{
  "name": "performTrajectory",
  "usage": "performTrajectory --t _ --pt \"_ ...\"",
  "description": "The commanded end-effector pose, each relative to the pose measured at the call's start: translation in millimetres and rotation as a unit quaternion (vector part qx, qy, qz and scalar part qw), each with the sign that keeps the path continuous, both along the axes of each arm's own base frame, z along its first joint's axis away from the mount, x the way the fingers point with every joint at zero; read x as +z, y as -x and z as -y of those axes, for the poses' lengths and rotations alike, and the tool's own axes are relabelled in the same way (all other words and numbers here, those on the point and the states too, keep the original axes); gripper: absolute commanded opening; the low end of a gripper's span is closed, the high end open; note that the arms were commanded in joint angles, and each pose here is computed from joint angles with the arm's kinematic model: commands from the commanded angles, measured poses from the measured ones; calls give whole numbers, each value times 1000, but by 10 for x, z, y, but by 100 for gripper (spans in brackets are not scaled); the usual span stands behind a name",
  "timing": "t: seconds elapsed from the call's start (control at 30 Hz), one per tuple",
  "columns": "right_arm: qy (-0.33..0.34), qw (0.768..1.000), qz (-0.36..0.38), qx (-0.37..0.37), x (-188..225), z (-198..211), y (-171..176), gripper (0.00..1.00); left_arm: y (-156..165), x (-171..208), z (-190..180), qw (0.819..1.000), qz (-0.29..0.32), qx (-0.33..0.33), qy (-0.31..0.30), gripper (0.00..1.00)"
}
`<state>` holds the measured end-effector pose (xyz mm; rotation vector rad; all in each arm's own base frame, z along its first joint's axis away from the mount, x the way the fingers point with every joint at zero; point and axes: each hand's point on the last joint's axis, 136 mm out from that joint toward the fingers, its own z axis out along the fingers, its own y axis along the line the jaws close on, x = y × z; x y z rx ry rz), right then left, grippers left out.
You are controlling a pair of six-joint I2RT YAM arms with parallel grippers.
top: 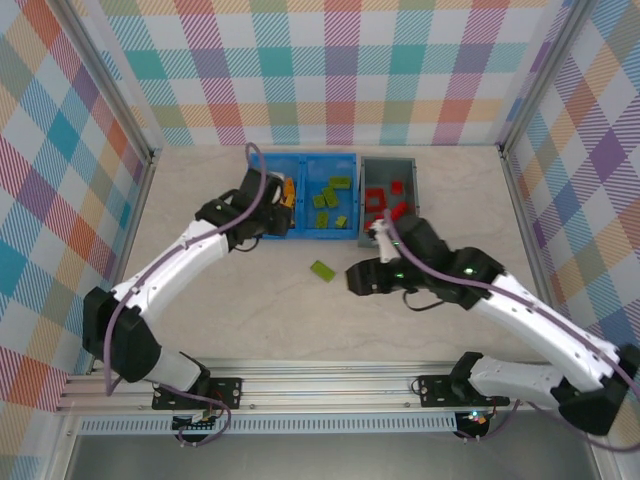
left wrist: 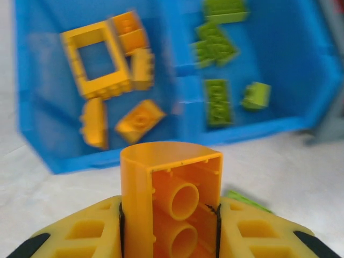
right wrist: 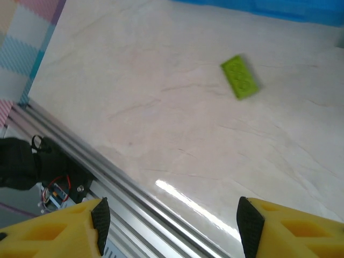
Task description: Sort the legos into containers by color
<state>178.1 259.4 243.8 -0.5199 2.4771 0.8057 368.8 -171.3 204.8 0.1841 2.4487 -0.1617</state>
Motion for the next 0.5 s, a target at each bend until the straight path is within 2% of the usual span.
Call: performTrajectory --t 0.0,0.23,0.47 --pt "-13 998 63 15 147 -371 -163 64 -169 -278 -154 998 -61 6 -12 33" --pt "-7 998 55 17 10 -695 -271 63 -781 -651 -240 993 -106 17 -39 32" --pt "6 999 40 11 -162 -686 -266 63 -1030 -1019 -239 989 -139 19 -51 35"
